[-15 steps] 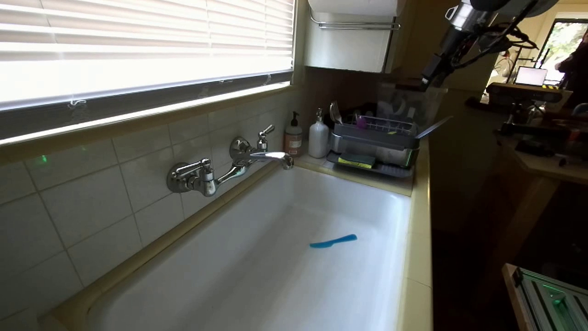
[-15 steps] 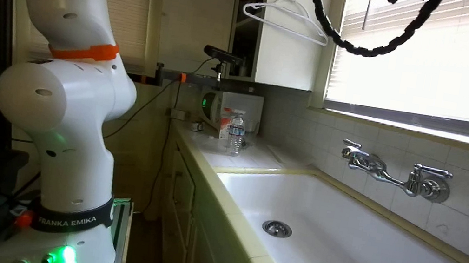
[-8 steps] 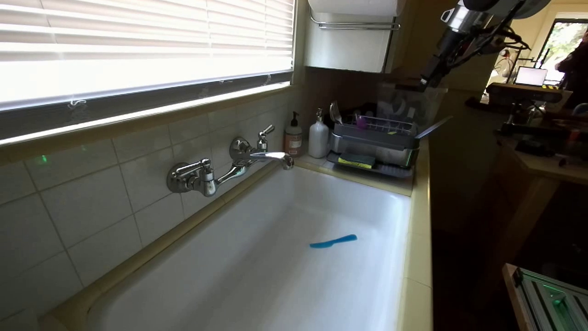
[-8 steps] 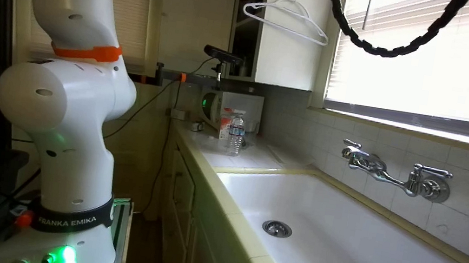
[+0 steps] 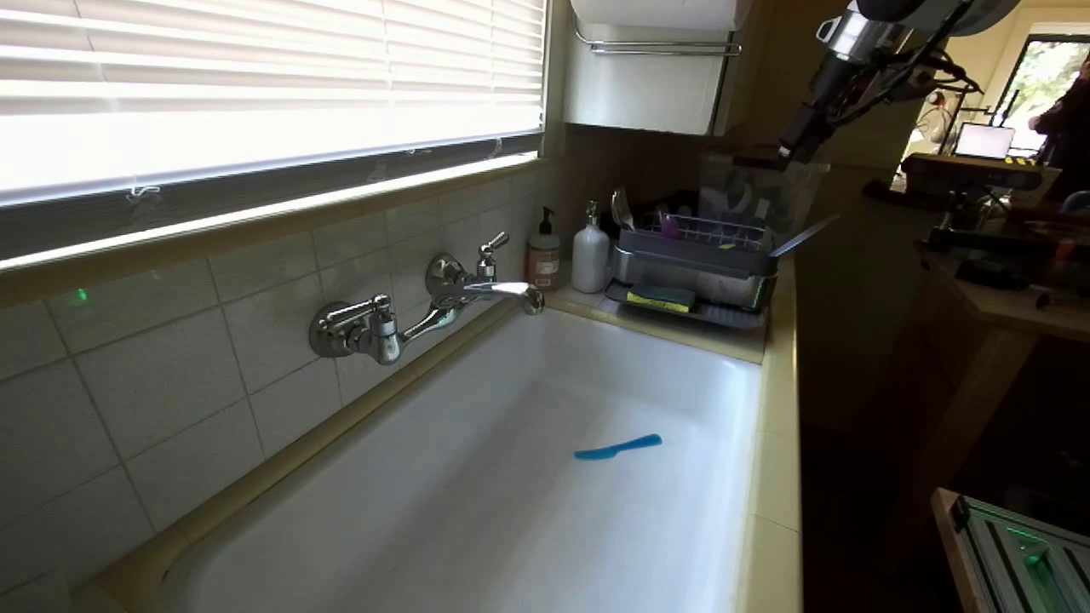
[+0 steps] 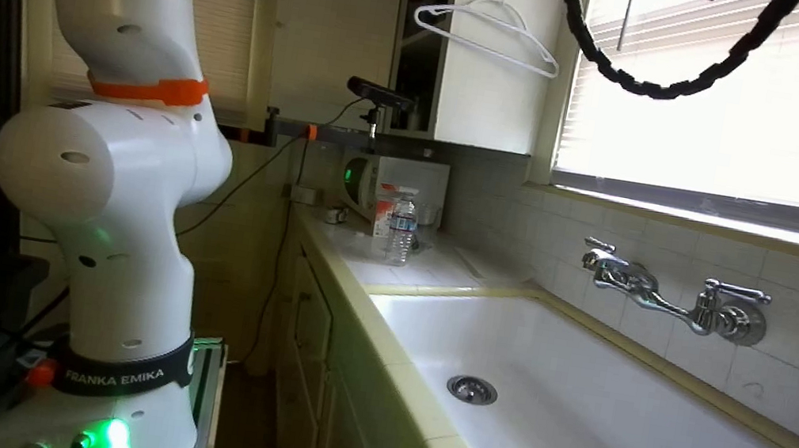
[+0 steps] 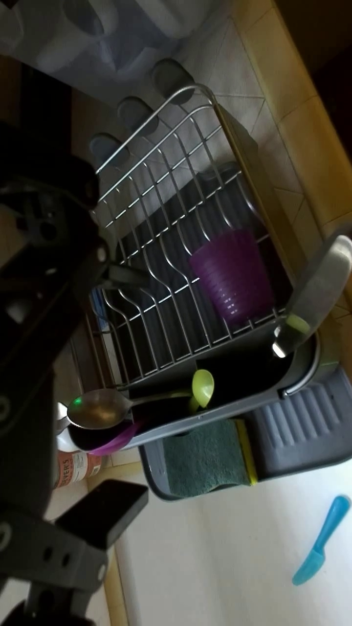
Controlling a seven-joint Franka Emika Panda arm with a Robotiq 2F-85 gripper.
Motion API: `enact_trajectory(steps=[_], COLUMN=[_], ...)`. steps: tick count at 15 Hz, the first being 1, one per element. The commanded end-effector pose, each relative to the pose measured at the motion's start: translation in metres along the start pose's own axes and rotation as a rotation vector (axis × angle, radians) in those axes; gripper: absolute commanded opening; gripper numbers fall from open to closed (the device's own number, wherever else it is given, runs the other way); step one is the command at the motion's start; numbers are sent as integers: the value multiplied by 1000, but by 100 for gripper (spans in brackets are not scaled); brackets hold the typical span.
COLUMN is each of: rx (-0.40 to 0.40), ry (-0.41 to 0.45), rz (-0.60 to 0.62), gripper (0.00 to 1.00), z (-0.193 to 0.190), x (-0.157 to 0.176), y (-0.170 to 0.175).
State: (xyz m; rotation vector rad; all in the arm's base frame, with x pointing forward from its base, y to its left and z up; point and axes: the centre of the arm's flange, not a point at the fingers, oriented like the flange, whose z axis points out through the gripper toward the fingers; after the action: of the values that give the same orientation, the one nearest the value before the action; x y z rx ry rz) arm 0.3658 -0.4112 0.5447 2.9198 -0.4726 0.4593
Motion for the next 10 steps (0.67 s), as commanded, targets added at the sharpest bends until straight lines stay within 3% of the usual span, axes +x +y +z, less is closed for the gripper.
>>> enact_trajectory(steps=[1,10], rx=[3,48], ry=[-1,-74], rz=[29,-13], gripper=[100,100], z=[13,41], x=[14,43], y=[17,54])
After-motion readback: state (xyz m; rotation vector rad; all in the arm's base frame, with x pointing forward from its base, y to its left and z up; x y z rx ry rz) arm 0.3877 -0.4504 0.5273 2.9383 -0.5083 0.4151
